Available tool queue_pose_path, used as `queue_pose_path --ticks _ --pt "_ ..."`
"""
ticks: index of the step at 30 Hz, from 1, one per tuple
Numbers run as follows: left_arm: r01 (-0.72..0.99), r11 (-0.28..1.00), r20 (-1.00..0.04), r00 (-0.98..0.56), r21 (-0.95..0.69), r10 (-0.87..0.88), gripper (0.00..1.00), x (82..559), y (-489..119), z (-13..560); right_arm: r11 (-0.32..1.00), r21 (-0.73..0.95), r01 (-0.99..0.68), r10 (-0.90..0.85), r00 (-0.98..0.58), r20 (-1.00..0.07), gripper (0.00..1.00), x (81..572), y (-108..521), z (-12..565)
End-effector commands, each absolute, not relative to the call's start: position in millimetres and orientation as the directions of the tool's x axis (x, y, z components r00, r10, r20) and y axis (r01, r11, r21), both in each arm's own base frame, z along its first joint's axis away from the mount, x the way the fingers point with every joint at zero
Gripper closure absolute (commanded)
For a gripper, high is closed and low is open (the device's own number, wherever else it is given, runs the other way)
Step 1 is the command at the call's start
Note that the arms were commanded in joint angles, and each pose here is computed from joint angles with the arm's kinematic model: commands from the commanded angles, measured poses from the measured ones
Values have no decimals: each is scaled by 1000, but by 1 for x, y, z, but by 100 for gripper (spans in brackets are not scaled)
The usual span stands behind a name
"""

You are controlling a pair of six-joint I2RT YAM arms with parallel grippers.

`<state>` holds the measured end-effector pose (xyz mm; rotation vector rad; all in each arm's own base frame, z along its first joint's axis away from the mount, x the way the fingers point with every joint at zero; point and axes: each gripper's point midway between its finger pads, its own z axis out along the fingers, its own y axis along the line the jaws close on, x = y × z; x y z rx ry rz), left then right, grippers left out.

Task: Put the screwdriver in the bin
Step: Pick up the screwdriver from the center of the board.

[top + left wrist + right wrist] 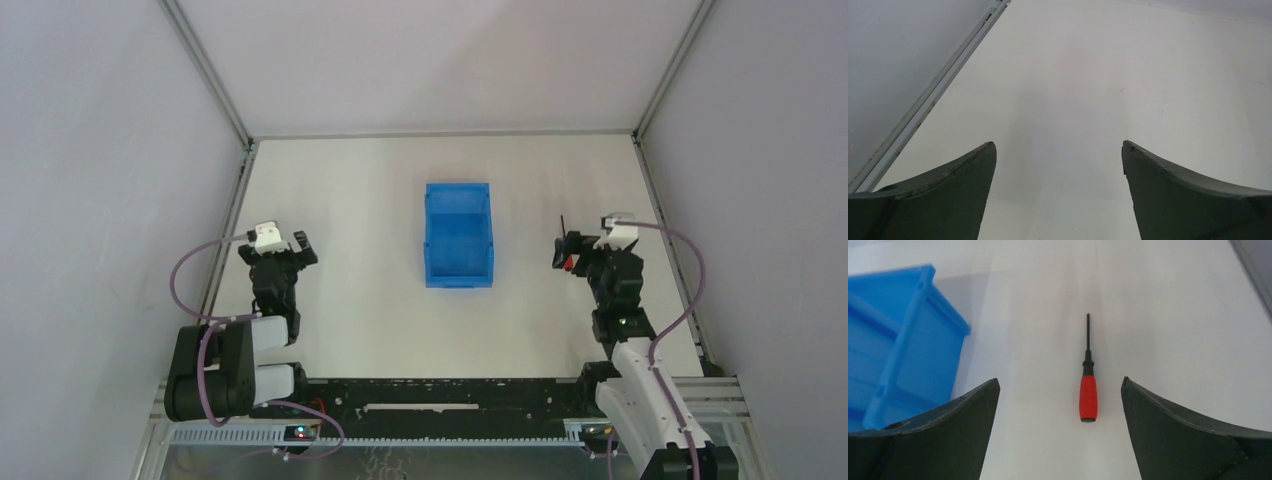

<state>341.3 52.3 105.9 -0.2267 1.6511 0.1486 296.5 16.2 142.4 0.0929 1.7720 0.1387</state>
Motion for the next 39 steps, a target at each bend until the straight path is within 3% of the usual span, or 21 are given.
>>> queue_pose_path --ticks 1,13,21,39 --pt "-233 972 -999 1 -35 -36 0 353 53 135 971 186 147 224 -308 -925 0 294 0 157" --pt "-234 972 -999 2 -36 -36 0 353 53 136 933 194 304 333 -523 -784 0 279 -4 198" --pt "-233 972 -999 1 -35 -36 0 353 53 135 952 134 277 284 -629 -723 0 283 0 209" --pt "-233 972 -999 1 -35 -36 0 353 53 135 982 41 182 172 -796 -580 1 332 10 134"
